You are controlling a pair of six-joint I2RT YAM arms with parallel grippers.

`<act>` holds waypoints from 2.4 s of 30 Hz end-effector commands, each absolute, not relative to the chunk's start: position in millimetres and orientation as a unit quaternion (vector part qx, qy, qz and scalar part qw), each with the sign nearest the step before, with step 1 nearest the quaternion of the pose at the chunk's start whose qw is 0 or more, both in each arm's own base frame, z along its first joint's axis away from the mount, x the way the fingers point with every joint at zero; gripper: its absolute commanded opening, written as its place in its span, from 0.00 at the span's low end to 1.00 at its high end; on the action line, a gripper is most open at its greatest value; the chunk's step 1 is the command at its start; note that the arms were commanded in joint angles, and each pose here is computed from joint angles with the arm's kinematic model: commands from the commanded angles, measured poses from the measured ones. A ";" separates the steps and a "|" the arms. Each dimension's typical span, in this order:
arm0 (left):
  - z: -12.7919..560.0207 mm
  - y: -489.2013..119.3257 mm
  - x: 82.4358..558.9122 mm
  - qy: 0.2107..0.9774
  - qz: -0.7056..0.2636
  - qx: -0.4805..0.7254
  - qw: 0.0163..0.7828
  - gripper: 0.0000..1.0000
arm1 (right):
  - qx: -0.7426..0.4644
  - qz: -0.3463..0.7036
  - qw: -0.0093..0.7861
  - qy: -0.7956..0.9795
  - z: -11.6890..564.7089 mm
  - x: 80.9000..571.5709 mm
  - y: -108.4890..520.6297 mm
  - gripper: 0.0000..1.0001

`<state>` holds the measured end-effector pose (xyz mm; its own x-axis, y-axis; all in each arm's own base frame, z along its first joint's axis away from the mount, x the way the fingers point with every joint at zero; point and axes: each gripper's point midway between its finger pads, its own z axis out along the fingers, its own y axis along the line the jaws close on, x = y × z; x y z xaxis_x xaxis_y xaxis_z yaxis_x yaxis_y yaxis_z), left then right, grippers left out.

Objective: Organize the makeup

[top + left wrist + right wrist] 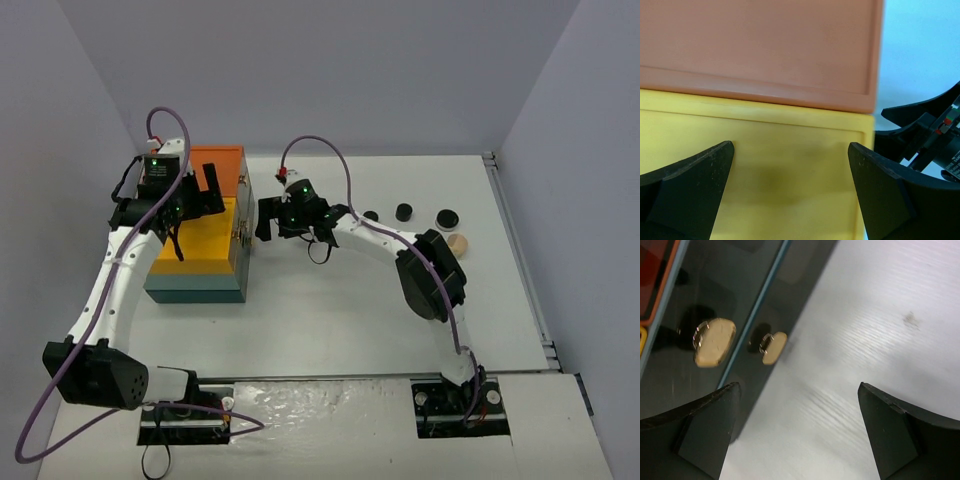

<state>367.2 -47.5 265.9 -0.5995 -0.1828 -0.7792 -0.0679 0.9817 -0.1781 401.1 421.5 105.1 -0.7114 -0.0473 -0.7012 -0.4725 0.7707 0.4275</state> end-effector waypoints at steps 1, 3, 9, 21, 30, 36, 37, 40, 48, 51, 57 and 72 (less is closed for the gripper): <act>318.2 -88.9 363.6 0.873 -0.067 -0.016 0.482 0.97 | -0.090 0.285 0.483 0.823 219.8 429.9 352.7 1.00; 322.5 -110.4 363.1 0.872 -0.076 -0.006 0.484 0.97 | -0.069 0.246 0.502 0.826 234.7 428.4 311.7 1.00; 310.3 -164.3 365.5 0.876 -0.063 0.029 0.477 0.97 | -0.006 0.149 0.560 0.815 284.0 402.8 203.0 1.00; 182.9 -212.1 394.1 0.919 0.069 0.032 0.386 0.97 | 0.056 0.111 0.565 0.816 283.2 325.4 110.5 1.00; 121.0 -194.5 418.1 0.921 0.156 0.000 0.356 0.97 | 0.058 0.103 0.549 0.828 268.3 300.2 96.3 1.00; 105.2 -183.6 426.1 0.919 0.179 -0.008 0.351 0.97 | 0.046 0.097 0.536 0.837 258.2 294.7 95.1 1.00; 104.7 -182.3 426.4 0.918 0.181 -0.007 0.351 0.97 | 0.044 0.098 0.535 0.838 256.7 294.4 95.3 1.00; 102.8 -178.3 427.2 0.918 0.191 -0.002 0.349 0.97 | 0.041 0.099 0.532 0.840 253.8 293.4 95.8 1.00; 91.6 -166.7 425.6 0.924 0.191 -0.016 0.332 0.97 | 0.035 0.095 0.526 0.844 246.9 291.6 94.9 1.00; 88.9 -162.1 427.0 0.925 0.190 -0.022 0.329 0.97 | 0.035 0.093 0.525 0.845 245.3 291.7 94.1 1.00; 86.6 -162.4 427.1 0.926 0.189 -0.014 0.326 0.97 | 0.034 0.092 0.519 0.849 239.6 291.3 94.3 1.00; 60.5 -197.1 416.2 0.950 0.118 0.006 0.290 0.97 | 0.035 0.081 0.520 0.850 240.2 295.5 90.8 1.00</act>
<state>416.2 -166.1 55.9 -0.8386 0.1217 -0.5310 -0.0872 0.9322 0.3513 286.0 92.7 226.2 -0.5016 0.1366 -0.8543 -0.0277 0.9844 0.1736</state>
